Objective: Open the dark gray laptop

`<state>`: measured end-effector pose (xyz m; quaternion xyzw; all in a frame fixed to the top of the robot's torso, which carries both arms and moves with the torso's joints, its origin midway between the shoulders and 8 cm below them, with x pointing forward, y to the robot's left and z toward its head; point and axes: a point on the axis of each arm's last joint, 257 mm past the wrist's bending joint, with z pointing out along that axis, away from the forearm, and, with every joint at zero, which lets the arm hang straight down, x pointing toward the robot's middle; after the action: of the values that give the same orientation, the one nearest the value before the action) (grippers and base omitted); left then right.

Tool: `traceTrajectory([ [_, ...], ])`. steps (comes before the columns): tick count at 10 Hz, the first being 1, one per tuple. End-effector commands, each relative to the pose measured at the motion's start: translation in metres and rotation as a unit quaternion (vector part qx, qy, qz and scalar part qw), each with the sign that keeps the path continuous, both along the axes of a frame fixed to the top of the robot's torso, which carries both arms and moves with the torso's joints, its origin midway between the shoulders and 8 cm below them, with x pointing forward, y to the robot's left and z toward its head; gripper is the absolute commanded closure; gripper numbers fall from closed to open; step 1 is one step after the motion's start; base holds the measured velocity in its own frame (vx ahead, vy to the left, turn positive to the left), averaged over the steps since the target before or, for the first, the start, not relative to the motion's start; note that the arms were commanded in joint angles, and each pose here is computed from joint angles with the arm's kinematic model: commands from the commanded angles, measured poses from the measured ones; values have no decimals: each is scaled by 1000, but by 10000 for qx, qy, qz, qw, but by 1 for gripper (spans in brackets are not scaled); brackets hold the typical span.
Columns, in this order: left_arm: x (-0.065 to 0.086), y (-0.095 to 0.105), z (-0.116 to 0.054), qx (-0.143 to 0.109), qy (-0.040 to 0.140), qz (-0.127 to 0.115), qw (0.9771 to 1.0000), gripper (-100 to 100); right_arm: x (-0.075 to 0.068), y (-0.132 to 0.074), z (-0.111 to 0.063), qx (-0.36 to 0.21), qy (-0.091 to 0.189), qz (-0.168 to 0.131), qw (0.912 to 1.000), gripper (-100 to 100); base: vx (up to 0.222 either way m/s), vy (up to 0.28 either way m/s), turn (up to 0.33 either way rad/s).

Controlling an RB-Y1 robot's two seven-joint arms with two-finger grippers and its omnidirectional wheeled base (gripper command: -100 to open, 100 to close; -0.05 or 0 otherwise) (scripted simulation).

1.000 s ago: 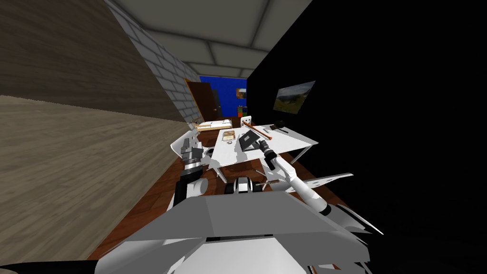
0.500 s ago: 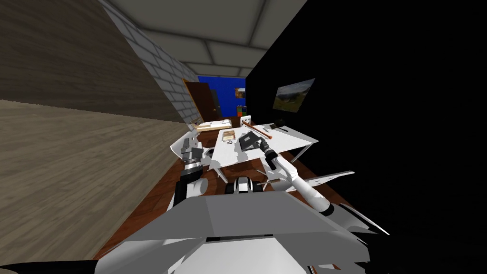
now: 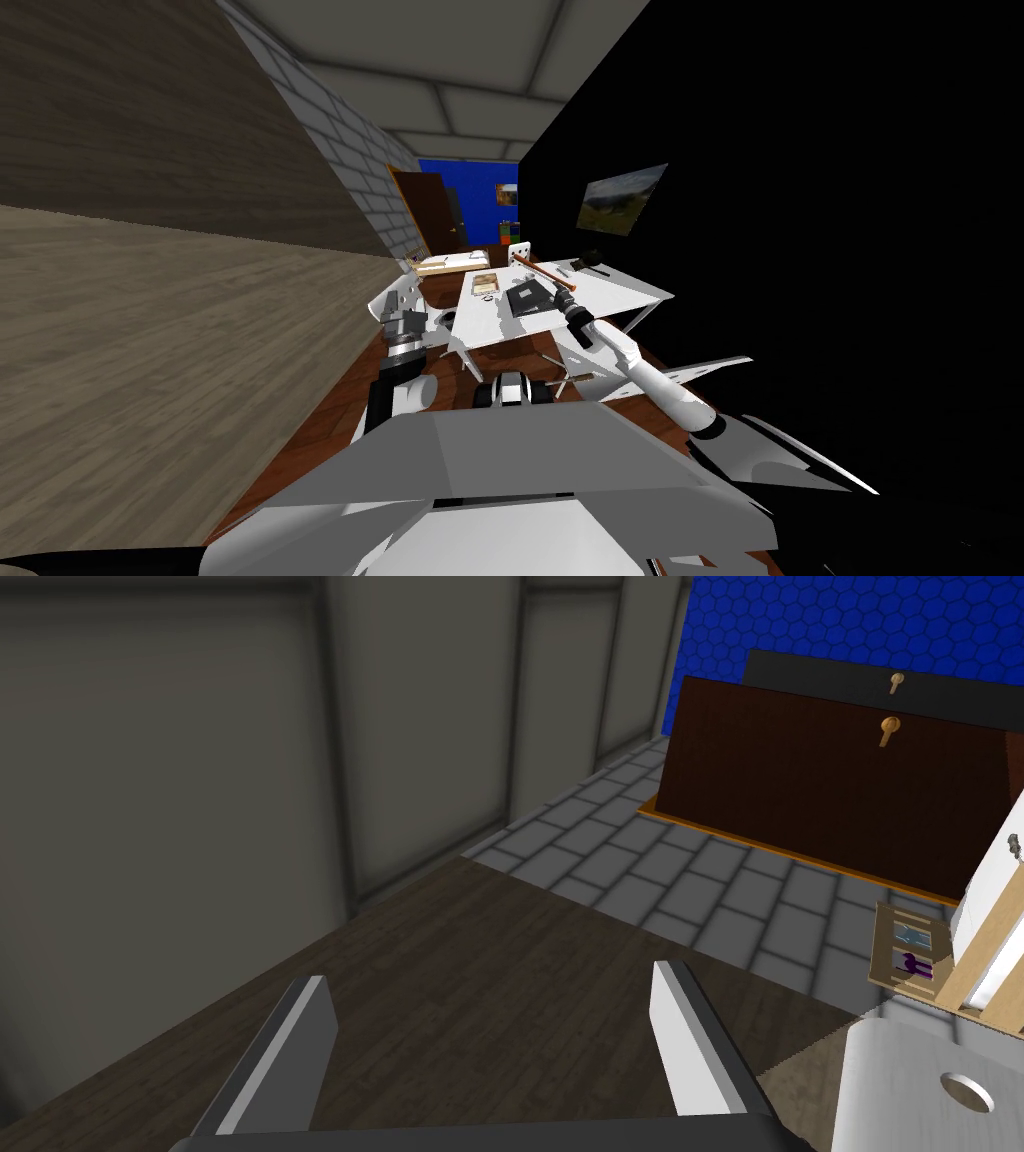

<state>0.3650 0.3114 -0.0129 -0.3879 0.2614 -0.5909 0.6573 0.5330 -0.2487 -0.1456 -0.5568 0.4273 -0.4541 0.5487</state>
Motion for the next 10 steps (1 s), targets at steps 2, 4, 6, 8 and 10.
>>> traceTrajectory([
  [2,0,0,0,0,0,0,10000,0,8,-19,18,-20,-5,-20,10000,-100,-30,63,4],
  [4,0,0,0,0,0,0,10000,0,9,-23,21,-22,-9,-29,10000,-100,-11,33,2],
  [6,0,0,0,1,0,0,10000,0,9,-24,22,-19,-9,-28,10000,0,0,0,0],
  [8,0,0,0,1,0,0,10000,0,9,-24,22,-19,-9,-28,10000,0,0,0,0],
  [10,0,0,0,1,0,0,10000,0,9,-24,22,-19,-9,-28,10000,0,0,0,0],
])
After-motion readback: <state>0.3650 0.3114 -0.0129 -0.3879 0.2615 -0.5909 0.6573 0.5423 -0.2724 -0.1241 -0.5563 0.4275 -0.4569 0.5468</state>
